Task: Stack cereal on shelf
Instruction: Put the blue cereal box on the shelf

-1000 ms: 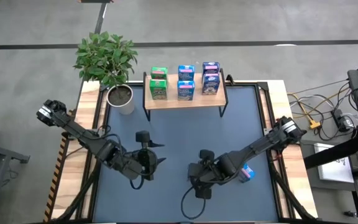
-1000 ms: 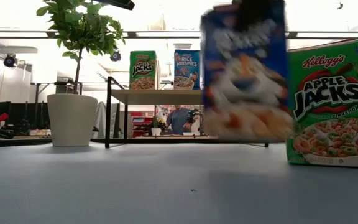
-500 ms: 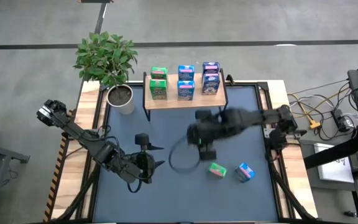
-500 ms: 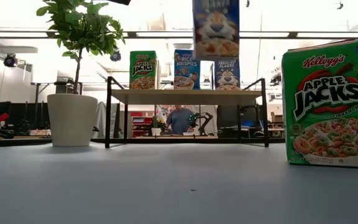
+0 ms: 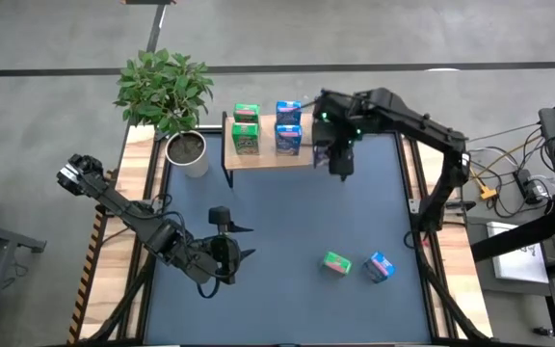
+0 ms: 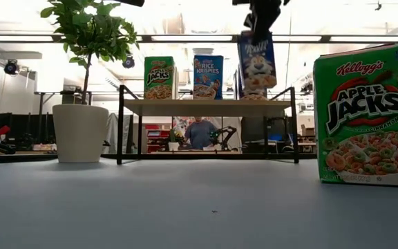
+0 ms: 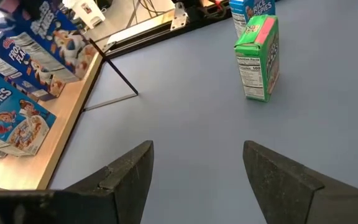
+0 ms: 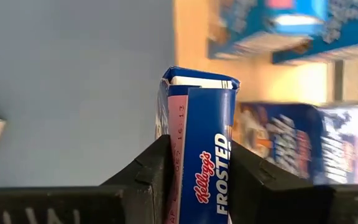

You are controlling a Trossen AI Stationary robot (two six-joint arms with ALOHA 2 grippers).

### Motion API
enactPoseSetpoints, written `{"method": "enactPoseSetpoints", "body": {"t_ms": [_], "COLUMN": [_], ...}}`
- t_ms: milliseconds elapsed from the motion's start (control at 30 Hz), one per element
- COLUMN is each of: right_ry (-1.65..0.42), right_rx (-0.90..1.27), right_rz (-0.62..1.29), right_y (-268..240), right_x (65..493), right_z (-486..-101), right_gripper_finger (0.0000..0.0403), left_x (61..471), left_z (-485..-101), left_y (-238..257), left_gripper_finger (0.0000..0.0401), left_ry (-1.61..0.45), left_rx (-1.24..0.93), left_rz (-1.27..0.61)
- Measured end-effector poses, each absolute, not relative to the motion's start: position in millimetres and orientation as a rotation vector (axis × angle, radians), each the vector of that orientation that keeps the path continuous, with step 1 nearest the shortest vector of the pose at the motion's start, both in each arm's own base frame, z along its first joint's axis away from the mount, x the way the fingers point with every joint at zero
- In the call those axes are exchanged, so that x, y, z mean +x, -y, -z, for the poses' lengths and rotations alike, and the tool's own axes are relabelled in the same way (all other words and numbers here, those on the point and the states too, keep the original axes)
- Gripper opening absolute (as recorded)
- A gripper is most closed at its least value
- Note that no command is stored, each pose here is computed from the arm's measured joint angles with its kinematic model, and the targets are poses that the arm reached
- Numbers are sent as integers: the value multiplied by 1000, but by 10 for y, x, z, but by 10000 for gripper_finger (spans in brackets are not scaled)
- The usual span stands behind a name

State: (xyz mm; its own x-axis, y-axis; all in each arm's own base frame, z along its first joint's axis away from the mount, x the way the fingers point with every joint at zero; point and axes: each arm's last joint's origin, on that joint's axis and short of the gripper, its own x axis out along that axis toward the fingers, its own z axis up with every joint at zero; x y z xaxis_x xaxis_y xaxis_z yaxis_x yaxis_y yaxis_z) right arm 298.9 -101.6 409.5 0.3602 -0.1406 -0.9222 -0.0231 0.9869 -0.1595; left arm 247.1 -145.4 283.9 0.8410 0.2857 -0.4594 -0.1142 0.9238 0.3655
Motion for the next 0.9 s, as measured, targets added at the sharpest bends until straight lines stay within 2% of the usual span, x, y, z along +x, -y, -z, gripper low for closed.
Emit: {"method": "enactPoseSetpoints", "body": {"t_ms": [200,500,733,900], "right_ry": [-1203,-1177,-1174,-1210], "right_rx": [-160,-193,-198,-213], "right_rz": [91,79,93,136], "right_y": [1286,1314,1365,1390], "right_x": [2931,2951,3004,3024], "right_z": [-4008,-4012,-3902,-3798], "right_gripper_finger": [105,108,119,142], "left_x": [2476,2478,2479,2479], "left_z": [-2844,-2845,-2845,-2845], "left_y": [1455,1452,1452,1452], "left_gripper_finger": [231,231,231,231], "left_ry": [-527,-524,-523,-523], "left_rx": [330,315,314,313], "left_rz": [-216,-221,-222,-222]}}
